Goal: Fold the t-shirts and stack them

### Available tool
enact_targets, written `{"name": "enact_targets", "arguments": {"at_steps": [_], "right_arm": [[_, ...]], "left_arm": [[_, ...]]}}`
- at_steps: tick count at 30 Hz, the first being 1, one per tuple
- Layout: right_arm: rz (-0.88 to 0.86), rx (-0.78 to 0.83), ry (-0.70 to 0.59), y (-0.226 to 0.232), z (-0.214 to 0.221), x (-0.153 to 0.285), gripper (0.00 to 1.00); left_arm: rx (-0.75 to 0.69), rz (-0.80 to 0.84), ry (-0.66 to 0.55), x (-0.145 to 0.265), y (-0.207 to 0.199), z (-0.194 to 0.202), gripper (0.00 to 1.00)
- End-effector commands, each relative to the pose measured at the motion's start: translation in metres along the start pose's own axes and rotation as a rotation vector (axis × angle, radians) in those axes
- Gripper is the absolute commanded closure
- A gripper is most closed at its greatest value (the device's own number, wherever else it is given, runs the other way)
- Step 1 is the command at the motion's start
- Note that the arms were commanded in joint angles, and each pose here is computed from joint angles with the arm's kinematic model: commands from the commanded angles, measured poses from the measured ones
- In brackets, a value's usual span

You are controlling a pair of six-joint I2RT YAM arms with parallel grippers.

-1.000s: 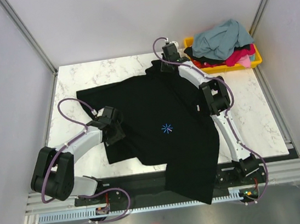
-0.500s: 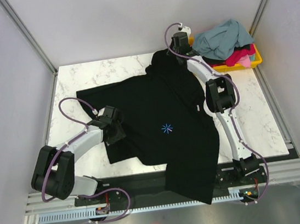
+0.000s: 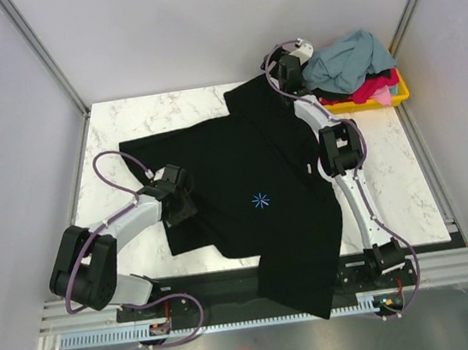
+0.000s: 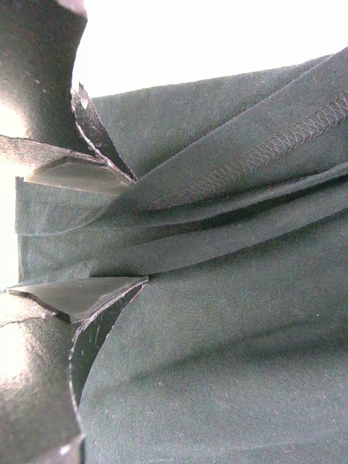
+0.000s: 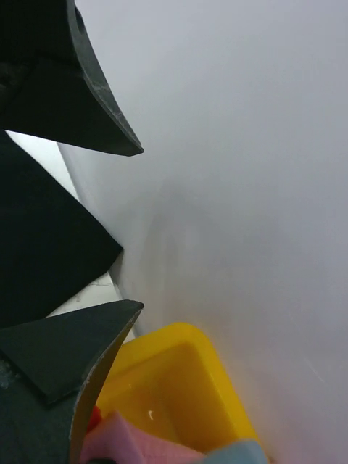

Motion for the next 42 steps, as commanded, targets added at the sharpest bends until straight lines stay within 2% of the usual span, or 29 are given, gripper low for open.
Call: {"name": "enact_targets", "arguments": {"at_steps": [1, 2, 3, 4, 5, 6, 7, 8, 9, 10, 11, 12, 14, 15, 16, 18, 19, 21, 22, 25, 32, 42], "right_arm": [[-0.097, -0.057, -0.178, 0.048, -0.093, 0.012, 0.1], [-0.154, -0.062, -0.196, 0.076, -0.124, 0.028, 0.1], [-0.169, -0.052, -0.196, 0.084, -0.133, 0.037, 0.09], [-0.154, -0.012, -0.168, 0.075, -0.123, 0.044, 0.08], [-0.206, -0.013, -0.2, 0.101, -0.161, 0.067, 0.07], [-0.224, 0.005, -0.196, 0.11, -0.171, 0.08, 0.06], [-0.194, 0.049, -0.142, 0.096, -0.155, 0.09, 0.06], [-0.2, 0.062, -0.132, 0.1, -0.161, 0.103, 0.05], [-0.264, 0.06, -0.145, 0.126, -0.188, 0.134, 0.04], [-0.235, 0.088, -0.067, 0.108, -0.163, 0.145, 0.04], [-0.265, 0.082, -0.071, 0.121, -0.18, 0.17, 0.03], [-0.232, 0.113, 0.032, 0.104, -0.147, 0.182, 0.03], [-0.212, 0.097, 0.116, 0.096, -0.13, 0.204, 0.03], [-0.24, 0.093, 0.145, 0.102, -0.13, 0.222, 0.05], [-0.202, 0.117, 0.251, 0.081, -0.099, 0.237, 0.06], [-0.178, 0.127, 0.319, 0.079, -0.087, 0.266, 0.08], [-0.107, 0.16, 0.394, 0.053, -0.062, 0.282, 0.08], [-0.098, 0.17, 0.417, 0.048, -0.058, 0.309, 0.09], [-0.068, 0.183, 0.458, 0.027, -0.043, 0.322, 0.09], [-0.07, 0.191, 0.481, 0.015, -0.043, 0.345, 0.09], [-0.096, 0.209, 0.515, 0.011, -0.05, 0.37, 0.12], [-0.107, 0.223, 0.574, 0.005, -0.032, 0.374, 0.16]], "left_arm": [[0.001, -0.046, 0.165, -0.012, 0.012, 0.045, 0.45], [-0.004, -0.042, 0.16, -0.011, 0.011, 0.044, 0.45], [-0.005, -0.041, 0.155, -0.006, 0.011, 0.04, 0.45], [0.002, -0.049, 0.157, -0.001, 0.012, 0.04, 0.44], [0.006, -0.054, 0.144, 0.005, 0.013, 0.039, 0.43], [0.022, -0.03, 0.106, 0.016, 0.012, 0.033, 0.41], [0.04, -0.04, 0.107, 0.024, 0.017, 0.036, 0.36], [0.052, -0.047, 0.089, 0.029, 0.021, 0.036, 0.32], [0.061, -0.05, 0.079, 0.035, 0.024, 0.035, 0.26], [0.074, -0.046, 0.063, 0.048, 0.029, 0.035, 0.17], [0.083, -0.072, 0.053, 0.053, 0.035, 0.035, 0.14], [0.119, -0.055, 0.022, 0.064, 0.035, 0.033, 0.03], [0.132, -0.012, 0.026, 0.074, 0.029, 0.04, 0.0], [0.145, -0.001, 0.033, 0.075, 0.028, 0.044, 0.0], [0.169, 0.011, 0.039, 0.077, 0.026, 0.048, 0.0], [0.152, 0.026, 0.048, 0.082, 0.025, 0.062, 0.01], [0.167, 0.026, 0.053, 0.083, 0.025, 0.066, 0.1], [0.146, 0.027, 0.06, 0.084, 0.027, 0.078, 0.18], [0.141, 0.025, 0.062, 0.084, 0.027, 0.082, 0.26], [0.124, -0.011, 0.05, 0.082, 0.025, 0.084, 0.32], [0.09, -0.132, -0.003, 0.068, 0.027, 0.069, 0.37], [0.044, -0.13, -0.018, 0.053, 0.008, 0.059, 0.39]]}}
Point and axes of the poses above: each gripper's point midway between its finger pads, its own x axis back along the fingers, its own y axis along the line the jaws close on, z = x × y, the point moved 2 cm from there along x, back along the fingers, and after that the axes turned 4 degrees about -x, right-handed, at the moved point
